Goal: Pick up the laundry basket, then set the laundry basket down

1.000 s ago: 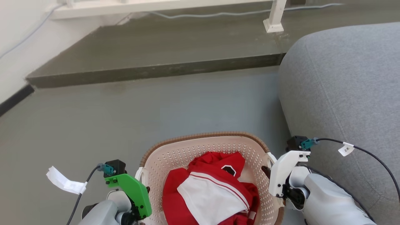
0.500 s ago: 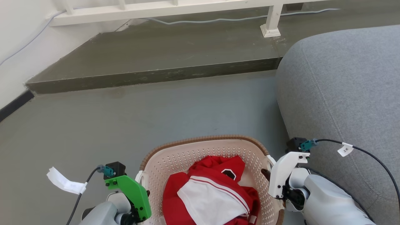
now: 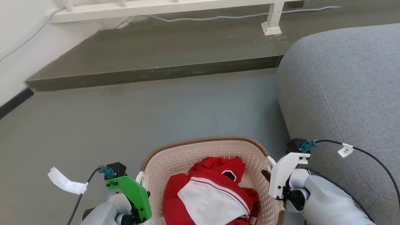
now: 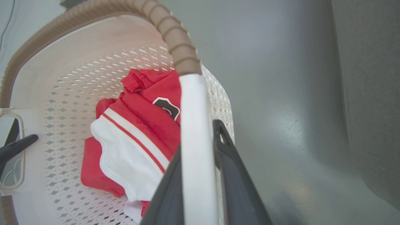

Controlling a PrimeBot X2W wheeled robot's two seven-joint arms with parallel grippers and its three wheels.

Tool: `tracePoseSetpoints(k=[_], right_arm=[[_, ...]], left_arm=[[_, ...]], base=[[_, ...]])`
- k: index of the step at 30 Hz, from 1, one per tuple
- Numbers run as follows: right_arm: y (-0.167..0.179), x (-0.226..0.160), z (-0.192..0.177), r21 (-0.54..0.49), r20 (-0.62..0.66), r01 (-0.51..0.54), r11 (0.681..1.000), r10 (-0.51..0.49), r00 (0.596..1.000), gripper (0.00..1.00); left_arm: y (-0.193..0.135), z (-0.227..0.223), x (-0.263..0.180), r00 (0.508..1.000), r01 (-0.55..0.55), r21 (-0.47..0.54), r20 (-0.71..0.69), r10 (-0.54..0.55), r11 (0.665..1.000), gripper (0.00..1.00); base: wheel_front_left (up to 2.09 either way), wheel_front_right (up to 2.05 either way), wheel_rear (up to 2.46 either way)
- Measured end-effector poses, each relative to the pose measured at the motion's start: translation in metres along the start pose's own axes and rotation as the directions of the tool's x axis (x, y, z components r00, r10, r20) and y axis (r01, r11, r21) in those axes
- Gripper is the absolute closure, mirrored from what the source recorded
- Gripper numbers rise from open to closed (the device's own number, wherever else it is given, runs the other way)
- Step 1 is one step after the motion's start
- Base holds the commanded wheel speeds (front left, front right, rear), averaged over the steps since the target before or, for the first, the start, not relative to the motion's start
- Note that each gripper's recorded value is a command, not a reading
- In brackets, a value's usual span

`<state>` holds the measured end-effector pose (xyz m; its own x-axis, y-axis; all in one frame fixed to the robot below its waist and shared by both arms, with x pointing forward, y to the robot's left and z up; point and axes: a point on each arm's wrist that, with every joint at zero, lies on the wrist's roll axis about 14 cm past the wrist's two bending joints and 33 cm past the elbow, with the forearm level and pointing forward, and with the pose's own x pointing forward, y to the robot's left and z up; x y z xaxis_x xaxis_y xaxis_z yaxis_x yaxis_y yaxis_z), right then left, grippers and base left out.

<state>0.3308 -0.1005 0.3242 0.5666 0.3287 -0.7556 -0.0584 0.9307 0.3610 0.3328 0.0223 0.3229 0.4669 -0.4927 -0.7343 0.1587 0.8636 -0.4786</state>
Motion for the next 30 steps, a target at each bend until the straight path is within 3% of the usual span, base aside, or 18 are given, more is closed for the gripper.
tracePoseSetpoints(k=[30], right_arm=[[-0.0026, 0.0041, -0.0090, 0.006, -0.032, 0.003, 1.000, -0.003, 0.999, 1.00]], left_arm=[[0.0020, -0.0087, 0.0052, 0.999, 0.000, -0.002, -0.036, 0.000, 1.000, 1.00]], base=[[0.00, 0.00, 0.00]])
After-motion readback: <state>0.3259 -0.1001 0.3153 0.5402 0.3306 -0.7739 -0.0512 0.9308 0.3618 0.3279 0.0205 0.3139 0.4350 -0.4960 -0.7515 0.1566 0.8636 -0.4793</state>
